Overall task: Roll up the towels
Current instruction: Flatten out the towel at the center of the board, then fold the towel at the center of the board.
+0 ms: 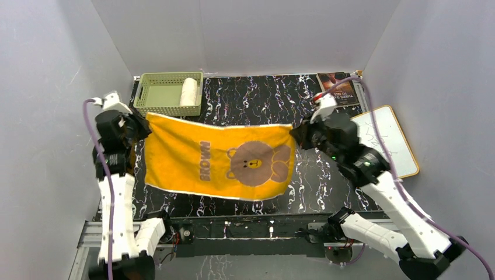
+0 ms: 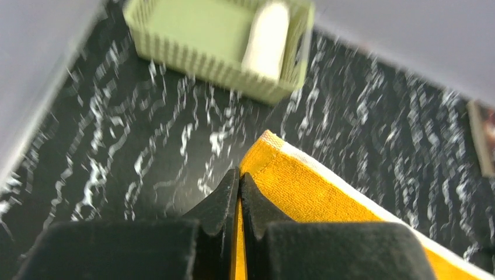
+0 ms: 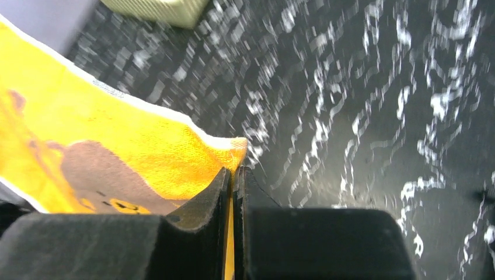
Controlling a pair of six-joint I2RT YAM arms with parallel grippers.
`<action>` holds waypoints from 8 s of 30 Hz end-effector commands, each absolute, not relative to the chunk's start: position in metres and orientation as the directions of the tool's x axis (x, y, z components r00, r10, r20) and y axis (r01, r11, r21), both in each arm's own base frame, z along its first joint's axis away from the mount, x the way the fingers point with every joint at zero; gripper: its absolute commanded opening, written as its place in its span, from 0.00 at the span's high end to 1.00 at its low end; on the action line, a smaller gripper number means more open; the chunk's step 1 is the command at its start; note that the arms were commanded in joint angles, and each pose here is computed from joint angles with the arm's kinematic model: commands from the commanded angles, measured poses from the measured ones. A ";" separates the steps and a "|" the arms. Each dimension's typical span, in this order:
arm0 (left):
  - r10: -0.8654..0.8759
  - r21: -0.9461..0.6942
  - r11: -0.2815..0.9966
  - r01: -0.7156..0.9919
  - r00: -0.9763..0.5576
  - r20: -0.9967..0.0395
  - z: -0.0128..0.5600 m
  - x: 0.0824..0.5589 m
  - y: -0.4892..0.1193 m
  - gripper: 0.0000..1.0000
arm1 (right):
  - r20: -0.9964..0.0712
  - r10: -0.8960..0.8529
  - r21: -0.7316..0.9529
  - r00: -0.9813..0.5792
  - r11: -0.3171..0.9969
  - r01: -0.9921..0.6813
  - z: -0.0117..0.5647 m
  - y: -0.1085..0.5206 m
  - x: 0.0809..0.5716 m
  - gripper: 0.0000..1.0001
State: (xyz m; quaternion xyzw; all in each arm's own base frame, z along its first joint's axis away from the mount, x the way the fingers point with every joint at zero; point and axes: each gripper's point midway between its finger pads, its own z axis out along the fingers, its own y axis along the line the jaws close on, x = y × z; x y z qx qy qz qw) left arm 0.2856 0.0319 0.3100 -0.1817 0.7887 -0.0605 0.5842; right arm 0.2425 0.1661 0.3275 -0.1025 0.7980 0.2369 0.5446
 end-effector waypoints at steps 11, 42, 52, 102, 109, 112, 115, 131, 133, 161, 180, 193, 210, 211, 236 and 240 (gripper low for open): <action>-0.448 -0.377 0.882 -0.282 -0.746 -0.493 0.066 0.365 0.012 1.00 | -0.770 0.029 0.187 -0.637 0.965 -0.182 0.117 0.163 0.366 1.00; -0.437 -0.443 0.874 -0.197 -0.717 -0.543 0.088 0.383 0.001 0.21 | -0.541 0.045 0.488 -0.840 0.831 -0.269 0.051 0.249 0.302 0.51; -0.325 -0.436 0.892 -0.121 -0.842 -0.430 0.048 0.386 -0.022 0.23 | -0.498 0.078 0.419 -0.864 0.893 -0.162 0.027 0.166 0.333 0.46; 0.025 0.046 0.999 0.012 -0.959 -0.284 -0.021 0.369 -0.012 1.00 | -0.614 0.124 0.121 -0.779 0.991 0.063 0.037 0.083 0.458 0.24; 0.026 0.045 0.999 0.014 -0.960 -0.278 -0.022 0.369 -0.011 1.00 | -0.618 0.027 0.026 -0.786 1.000 0.014 0.031 0.093 0.456 0.26; 0.027 0.046 0.999 0.015 -0.960 -0.278 -0.021 0.369 -0.011 1.00 | -0.609 -0.016 -0.031 -0.793 1.000 0.004 0.030 0.092 0.454 0.27; 0.027 0.046 0.999 0.015 -0.960 -0.280 -0.021 0.369 -0.011 1.00 | -0.596 -0.031 -0.060 -0.802 0.998 0.005 0.025 0.088 0.449 0.29; 0.022 0.035 0.999 0.010 -0.929 -0.368 0.002 0.384 -0.013 1.00 | -0.565 0.044 0.029 -0.824 0.999 0.033 0.015 0.090 0.443 1.00; 0.018 0.019 1.000 0.012 -0.911 -0.411 0.011 0.394 -0.016 1.00 | -0.602 0.069 0.057 -0.795 0.997 0.043 0.030 0.093 0.450 1.00; 0.046 0.011 0.998 0.055 -0.692 -0.721 0.103 0.469 -0.020 1.00 | -0.794 0.207 0.150 -0.572 0.978 0.145 0.130 0.073 0.471 1.00; -0.097 -0.205 0.975 0.082 -0.675 -0.732 0.084 0.363 -0.046 1.00 | -0.728 0.271 0.253 -0.630 0.960 0.120 0.113 0.075 0.368 1.00; -0.177 -0.253 0.967 -0.006 -0.730 -0.660 0.065 0.332 -0.045 1.00 | -0.634 0.311 0.325 -0.708 0.938 0.121 0.089 0.084 0.321 1.00; -0.223 -0.285 0.957 -0.048 -0.752 -0.621 0.060 0.325 -0.040 0.82 | -0.589 0.295 0.305 -0.753 0.943 0.131 0.081 0.080 0.293 0.79; -0.228 -0.282 0.958 -0.055 -0.746 -0.626 0.064 0.326 -0.039 0.75 | -0.594 0.293 0.299 -0.749 0.945 0.132 0.083 0.079 0.293 0.69; -0.321 -0.629 0.766 0.132 -0.769 -0.553 0.132 0.358 -0.108 0.49 | -0.602 0.276 0.451 -0.749 0.892 -0.034 0.124 0.164 0.353 0.30; -0.383 -0.704 0.710 0.032 -0.821 -0.424 0.098 0.349 -0.117 0.50 | -0.540 0.284 0.473 -0.792 0.881 -0.006 0.094 0.162 0.335 0.31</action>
